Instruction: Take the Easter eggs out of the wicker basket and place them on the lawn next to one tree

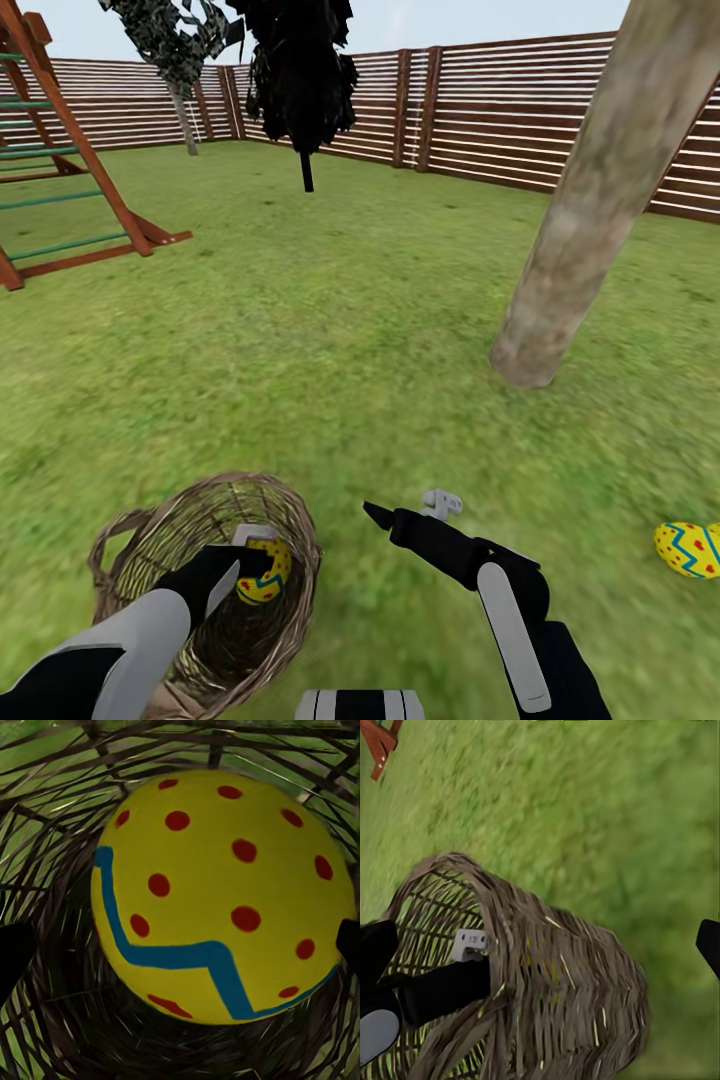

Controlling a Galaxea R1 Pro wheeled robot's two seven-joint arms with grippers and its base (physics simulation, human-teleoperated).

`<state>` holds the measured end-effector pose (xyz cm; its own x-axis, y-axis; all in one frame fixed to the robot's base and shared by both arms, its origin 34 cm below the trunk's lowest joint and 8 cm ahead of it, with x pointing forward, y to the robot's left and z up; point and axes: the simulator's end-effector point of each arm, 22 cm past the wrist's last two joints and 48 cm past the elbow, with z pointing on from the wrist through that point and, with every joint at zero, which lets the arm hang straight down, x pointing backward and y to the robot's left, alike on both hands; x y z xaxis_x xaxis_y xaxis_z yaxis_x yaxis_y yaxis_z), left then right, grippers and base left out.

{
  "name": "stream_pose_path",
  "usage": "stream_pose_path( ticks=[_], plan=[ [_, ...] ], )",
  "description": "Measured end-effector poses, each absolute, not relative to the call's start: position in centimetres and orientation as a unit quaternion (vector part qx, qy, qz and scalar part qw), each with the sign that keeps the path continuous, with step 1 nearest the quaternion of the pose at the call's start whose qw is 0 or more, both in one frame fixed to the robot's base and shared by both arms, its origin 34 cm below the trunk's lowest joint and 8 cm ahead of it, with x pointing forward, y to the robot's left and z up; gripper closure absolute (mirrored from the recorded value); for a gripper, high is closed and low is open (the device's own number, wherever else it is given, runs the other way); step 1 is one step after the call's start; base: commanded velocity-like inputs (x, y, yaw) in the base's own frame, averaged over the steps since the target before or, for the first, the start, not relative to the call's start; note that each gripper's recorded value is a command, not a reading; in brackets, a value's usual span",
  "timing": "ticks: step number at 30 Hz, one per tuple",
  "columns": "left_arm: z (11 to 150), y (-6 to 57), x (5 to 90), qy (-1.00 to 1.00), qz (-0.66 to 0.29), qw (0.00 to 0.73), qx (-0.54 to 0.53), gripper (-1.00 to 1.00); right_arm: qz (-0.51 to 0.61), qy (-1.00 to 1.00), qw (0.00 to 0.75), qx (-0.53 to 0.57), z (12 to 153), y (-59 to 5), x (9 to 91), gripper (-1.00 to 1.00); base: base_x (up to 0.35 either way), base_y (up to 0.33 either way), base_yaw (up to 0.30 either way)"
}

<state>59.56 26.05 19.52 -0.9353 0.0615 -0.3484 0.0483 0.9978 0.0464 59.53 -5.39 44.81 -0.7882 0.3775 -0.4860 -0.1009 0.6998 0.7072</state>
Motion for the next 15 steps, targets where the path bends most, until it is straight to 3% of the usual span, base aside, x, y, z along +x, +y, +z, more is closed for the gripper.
stream_pose_path(
  ticks=[6, 15],
  plan=[
    [19.31, 26.05, 59.42, 0.984, 0.018, 0.176, 0.028, -1.0, 0.379, 0.867, 0.314, 0.08, 44.6, -5.34, 59.49, -1.0, 0.148, -0.084, 0.0],
    [19.21, 26.11, 59.34, 0.984, 0.017, 0.174, 0.027, -1.0, 0.379, 0.867, 0.313, 0.081, 44.5, -5.37, 59.49, -1.0, 0.013, -0.007, 0.0]
  ],
)
